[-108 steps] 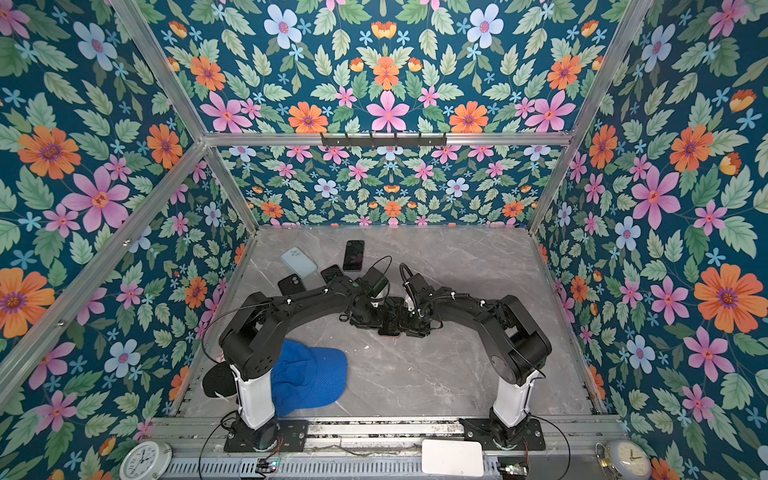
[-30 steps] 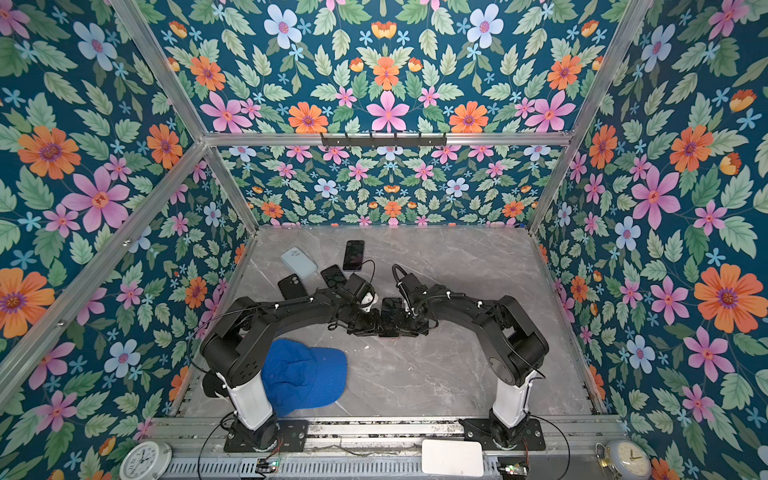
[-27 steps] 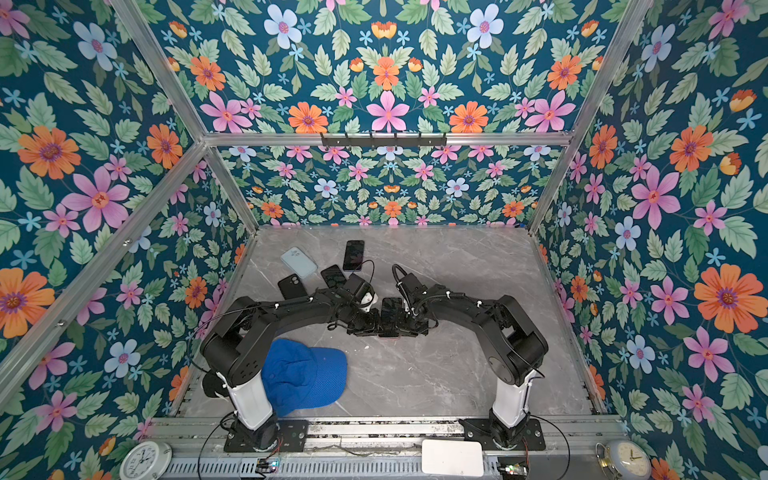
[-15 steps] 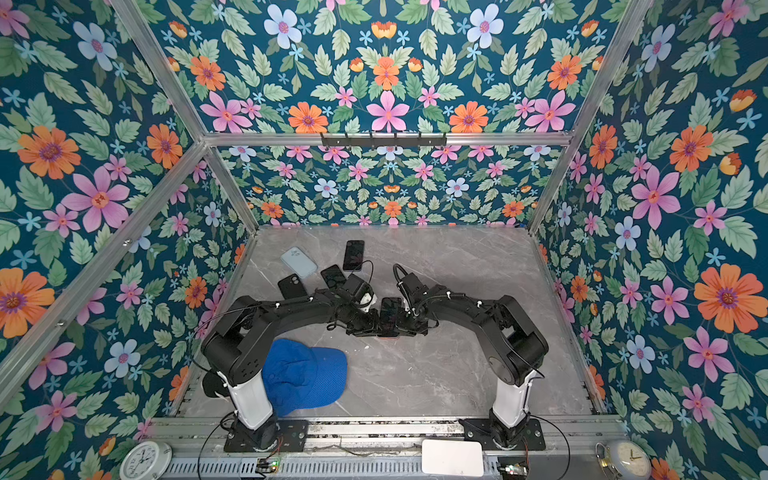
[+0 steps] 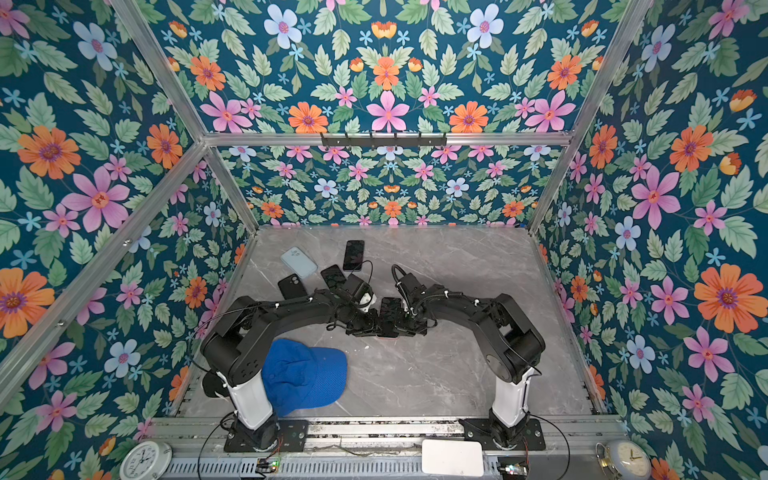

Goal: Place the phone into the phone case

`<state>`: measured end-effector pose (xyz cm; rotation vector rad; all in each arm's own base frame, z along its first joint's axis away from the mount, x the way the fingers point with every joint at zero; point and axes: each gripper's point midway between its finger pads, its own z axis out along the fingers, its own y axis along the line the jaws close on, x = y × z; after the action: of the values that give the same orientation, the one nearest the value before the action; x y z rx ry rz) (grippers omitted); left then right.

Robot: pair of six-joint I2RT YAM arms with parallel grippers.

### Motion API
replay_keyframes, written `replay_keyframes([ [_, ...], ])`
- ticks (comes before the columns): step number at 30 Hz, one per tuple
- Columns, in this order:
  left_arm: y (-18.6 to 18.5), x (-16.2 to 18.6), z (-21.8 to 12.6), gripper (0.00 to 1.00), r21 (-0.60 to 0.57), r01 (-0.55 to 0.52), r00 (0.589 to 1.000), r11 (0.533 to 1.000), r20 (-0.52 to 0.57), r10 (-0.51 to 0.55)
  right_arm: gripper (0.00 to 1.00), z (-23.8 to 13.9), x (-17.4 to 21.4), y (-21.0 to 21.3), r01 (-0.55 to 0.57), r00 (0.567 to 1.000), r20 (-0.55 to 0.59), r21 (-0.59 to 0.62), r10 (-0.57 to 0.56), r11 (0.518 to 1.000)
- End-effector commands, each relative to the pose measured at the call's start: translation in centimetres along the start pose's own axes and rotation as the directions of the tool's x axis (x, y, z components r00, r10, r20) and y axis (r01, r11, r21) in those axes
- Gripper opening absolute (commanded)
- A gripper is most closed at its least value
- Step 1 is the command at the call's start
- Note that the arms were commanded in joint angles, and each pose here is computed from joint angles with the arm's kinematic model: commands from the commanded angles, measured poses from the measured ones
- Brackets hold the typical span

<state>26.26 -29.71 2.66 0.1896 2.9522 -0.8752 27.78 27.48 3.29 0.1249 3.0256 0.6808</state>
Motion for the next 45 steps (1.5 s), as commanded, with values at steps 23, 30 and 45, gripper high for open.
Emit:
replay_keyframes([
  [23,0.0,0.9,0.0,0.36,0.033,0.044,0.999,0.998,-0.021,-0.043,0.29,0.3,-0.3,-0.1,0.015,1.0,-0.012,-0.012,-0.015,1.0],
  [30,-0.2,0.7,0.4,0.32,0.057,0.049,0.999,0.997,-0.02,-0.048,0.27,0.9,-0.1,0.1,0.003,1.0,-0.025,-0.035,-0.004,0.999],
  [45,-0.4,0.6,0.1,0.21,0.062,0.043,0.999,0.997,-0.001,-0.043,0.12,0.8,0.0,0.3,-0.004,1.0,-0.026,-0.047,0.003,0.999],
])
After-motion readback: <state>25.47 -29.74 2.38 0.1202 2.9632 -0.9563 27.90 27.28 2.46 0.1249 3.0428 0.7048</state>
